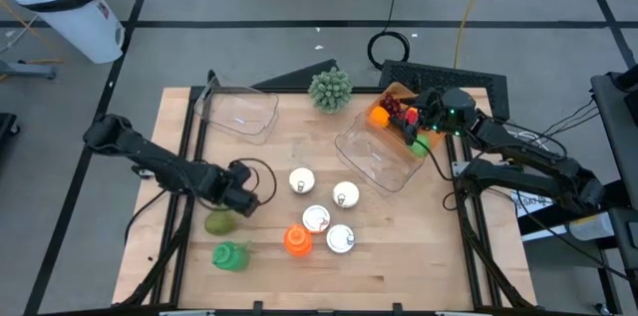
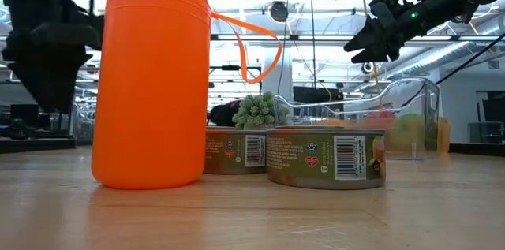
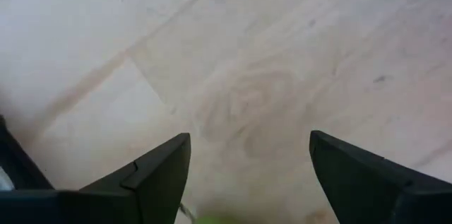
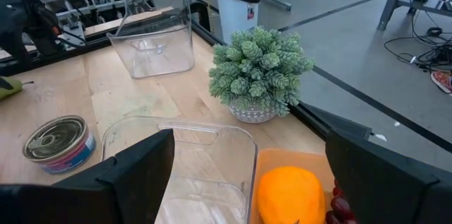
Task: Pick & Place Food Item
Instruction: Put the green pear into the orange bin
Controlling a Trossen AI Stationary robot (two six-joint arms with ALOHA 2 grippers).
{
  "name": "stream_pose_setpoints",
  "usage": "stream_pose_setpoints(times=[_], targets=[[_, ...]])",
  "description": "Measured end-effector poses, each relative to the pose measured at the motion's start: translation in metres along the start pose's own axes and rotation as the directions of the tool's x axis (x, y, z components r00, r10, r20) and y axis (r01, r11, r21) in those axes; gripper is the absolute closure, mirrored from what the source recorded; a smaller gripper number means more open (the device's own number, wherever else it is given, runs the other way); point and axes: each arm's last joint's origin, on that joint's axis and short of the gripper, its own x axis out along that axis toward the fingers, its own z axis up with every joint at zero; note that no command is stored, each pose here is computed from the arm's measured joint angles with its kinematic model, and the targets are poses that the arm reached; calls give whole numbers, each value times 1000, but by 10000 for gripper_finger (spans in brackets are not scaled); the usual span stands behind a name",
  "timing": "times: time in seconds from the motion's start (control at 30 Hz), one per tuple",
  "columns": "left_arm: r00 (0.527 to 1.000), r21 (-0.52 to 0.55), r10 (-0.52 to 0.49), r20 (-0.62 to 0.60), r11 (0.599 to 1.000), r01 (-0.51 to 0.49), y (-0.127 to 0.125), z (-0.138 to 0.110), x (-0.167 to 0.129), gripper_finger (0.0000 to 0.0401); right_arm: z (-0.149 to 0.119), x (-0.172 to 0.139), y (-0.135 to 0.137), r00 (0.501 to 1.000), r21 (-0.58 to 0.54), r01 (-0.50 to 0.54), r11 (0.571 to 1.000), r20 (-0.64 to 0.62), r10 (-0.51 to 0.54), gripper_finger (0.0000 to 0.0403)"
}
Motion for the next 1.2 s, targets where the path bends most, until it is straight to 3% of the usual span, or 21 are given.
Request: stream_pose_setpoints(times=[0.07,0.13,0.3,0.37,0.5,0.63,0.77,0.93,1.1,1.2], targets=[[991,-20,4,-131,1000,-7,8,1,-4,105,0,0,0,1000,0,0,1000,0,0,53],[949,-45,36,-313,998,-52,17,-2,-10,105,0,0,0,1000,0,0,1000,0,0,53],[736,-109,110,-668,964,-243,29,-21,-28,105,0,0,0,1000,0,0,1000,0,0,53],[704,-134,123,-699,945,-297,28,-30,-30,105,0,0,0,1000,0,0,1000,0,0,53],[757,-232,42,-652,940,-252,15,-41,-19,105,0,0,0,1000,0,0,1000,0,0,53],[855,-351,-160,-493,936,-27,-7,-39,-7,105,0,0,0,1000,-1,0,1000,0,0,53],[933,-358,-247,-262,922,144,-17,-28,-4,105,0,0,0,1000,-2,0,1000,0,0,53],[979,-281,-206,9,938,200,-14,-9,-1,105,0,0,0,1000,0,0,1000,0,0,53],[979,-150,-159,123,973,177,-10,5,1,105,0,0,0,1000,4,0,1000,0,0,53],[974,-173,-133,184,971,165,-7,15,2,105,0,0,0,1000,8,0,1000,0,0,53]])
